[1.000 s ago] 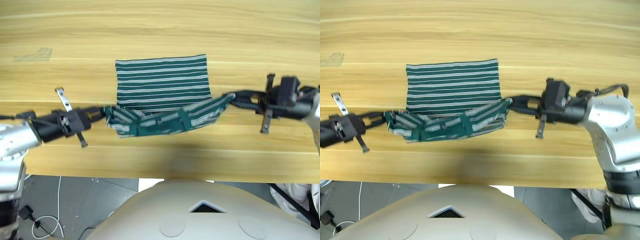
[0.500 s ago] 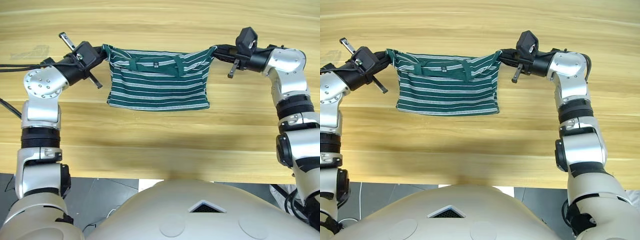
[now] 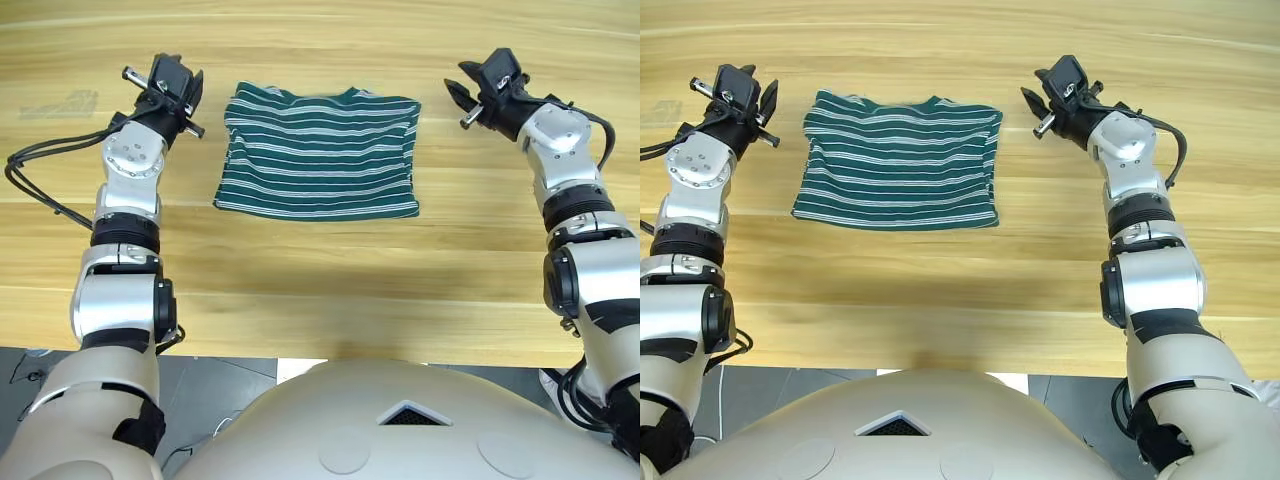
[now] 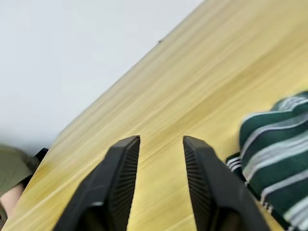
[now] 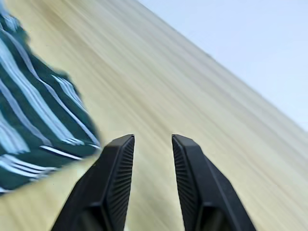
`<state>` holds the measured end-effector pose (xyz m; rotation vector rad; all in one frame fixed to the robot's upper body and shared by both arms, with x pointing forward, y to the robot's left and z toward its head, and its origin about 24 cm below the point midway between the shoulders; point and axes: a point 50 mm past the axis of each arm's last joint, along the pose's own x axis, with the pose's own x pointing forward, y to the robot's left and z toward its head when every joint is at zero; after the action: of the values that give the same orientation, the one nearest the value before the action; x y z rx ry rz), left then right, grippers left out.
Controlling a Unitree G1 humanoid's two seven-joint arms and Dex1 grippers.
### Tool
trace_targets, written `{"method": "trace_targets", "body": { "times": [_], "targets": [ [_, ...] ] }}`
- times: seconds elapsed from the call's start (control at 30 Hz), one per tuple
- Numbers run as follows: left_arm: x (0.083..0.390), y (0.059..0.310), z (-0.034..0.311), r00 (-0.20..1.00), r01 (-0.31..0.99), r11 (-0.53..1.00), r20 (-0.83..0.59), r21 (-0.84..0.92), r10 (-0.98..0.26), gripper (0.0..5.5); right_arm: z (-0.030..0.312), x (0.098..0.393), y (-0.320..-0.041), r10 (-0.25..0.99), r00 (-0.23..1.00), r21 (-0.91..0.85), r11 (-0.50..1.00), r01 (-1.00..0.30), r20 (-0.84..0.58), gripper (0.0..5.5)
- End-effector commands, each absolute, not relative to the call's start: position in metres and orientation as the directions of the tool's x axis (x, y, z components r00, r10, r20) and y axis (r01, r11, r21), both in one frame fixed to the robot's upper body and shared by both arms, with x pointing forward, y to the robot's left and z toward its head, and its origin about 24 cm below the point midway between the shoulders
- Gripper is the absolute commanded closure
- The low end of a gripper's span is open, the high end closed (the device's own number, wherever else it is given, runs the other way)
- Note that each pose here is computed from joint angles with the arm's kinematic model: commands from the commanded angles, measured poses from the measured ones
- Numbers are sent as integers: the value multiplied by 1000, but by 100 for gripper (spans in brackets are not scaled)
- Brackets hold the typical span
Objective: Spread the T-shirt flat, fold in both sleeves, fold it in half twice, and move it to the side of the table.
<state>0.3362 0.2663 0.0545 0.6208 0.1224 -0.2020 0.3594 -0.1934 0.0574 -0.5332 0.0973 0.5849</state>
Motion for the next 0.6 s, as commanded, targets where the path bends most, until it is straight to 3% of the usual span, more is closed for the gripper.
{"method": "trace_targets", "body": {
  "times": [0.03,0.13,0.2,0.3,0.43,0.6],
  "targets": [
    [331,266,44,972,225,811,-177,540,-152,314,43,351,-190,498,830,-470,687,-554,-250,407],
    [326,276,47,983,177,822,-136,541,-122,271,44,349,-172,579,784,-481,634,-606,-225,407],
    [328,279,64,994,104,852,-21,512,-109,236,54,351,-154,658,726,-495,571,-655,-200,407],
    [330,279,89,987,26,890,132,456,-96,236,64,358,-138,699,680,-527,501,-686,-220,407],
    [319,258,121,941,24,907,297,421,-163,236,47,363,-117,640,635,-532,387,-753,-433,407],
    [304,238,129,930,84,883,282,461,-236,236,7,348,-113,456,529,-523,151,-839,-716,407]
  ]
}}
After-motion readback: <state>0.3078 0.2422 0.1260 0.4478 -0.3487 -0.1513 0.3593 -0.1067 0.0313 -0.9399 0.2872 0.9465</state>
